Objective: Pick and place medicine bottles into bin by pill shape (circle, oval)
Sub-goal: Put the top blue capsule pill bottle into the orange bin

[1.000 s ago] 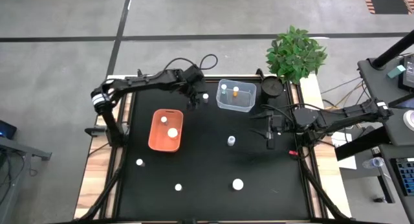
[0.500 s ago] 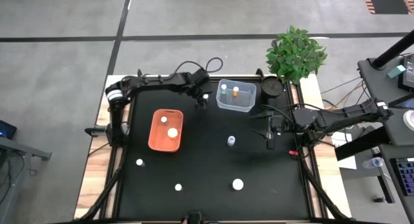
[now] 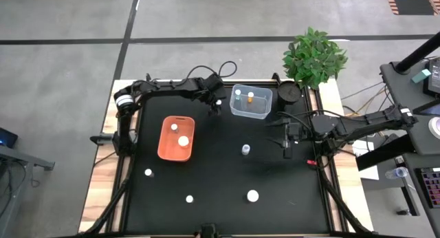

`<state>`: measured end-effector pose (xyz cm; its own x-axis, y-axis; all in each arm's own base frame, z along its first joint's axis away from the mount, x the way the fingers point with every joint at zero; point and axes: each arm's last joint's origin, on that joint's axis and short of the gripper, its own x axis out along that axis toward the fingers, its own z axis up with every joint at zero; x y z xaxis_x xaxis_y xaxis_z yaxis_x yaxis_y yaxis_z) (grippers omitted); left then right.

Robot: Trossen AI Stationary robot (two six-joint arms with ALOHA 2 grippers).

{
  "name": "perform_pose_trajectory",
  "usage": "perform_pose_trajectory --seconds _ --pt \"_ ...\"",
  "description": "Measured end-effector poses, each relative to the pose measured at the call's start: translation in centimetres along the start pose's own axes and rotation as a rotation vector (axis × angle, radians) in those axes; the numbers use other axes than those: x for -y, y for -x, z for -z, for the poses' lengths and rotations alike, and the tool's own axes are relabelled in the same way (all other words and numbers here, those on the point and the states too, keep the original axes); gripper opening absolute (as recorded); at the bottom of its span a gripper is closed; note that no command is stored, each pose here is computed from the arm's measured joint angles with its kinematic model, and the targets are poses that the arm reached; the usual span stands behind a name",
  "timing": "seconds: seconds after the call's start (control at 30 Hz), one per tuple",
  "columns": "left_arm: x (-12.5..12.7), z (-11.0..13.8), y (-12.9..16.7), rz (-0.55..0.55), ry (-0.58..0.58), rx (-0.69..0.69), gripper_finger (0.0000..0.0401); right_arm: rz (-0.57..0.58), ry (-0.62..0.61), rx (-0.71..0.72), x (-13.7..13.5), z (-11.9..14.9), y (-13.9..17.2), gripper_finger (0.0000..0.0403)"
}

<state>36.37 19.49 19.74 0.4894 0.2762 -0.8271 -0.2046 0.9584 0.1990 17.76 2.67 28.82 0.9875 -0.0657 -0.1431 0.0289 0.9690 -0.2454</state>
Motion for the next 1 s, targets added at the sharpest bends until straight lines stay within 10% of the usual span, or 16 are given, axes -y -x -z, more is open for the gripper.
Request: perform_pose_trajectory --seconds 0.6,1.0 --pt "0.2 0.0 0.0 0.002 0.046 -0.001 0.0113 -0.001 0.001 -0.007 0.0 0.1 0.0 0.0189" --pt "1.1 -0.8 1.5 -0.067 0.025 0.001 0.0100 -0.001 0.002 -0.008 0.0 0.1 0.0 0.0189"
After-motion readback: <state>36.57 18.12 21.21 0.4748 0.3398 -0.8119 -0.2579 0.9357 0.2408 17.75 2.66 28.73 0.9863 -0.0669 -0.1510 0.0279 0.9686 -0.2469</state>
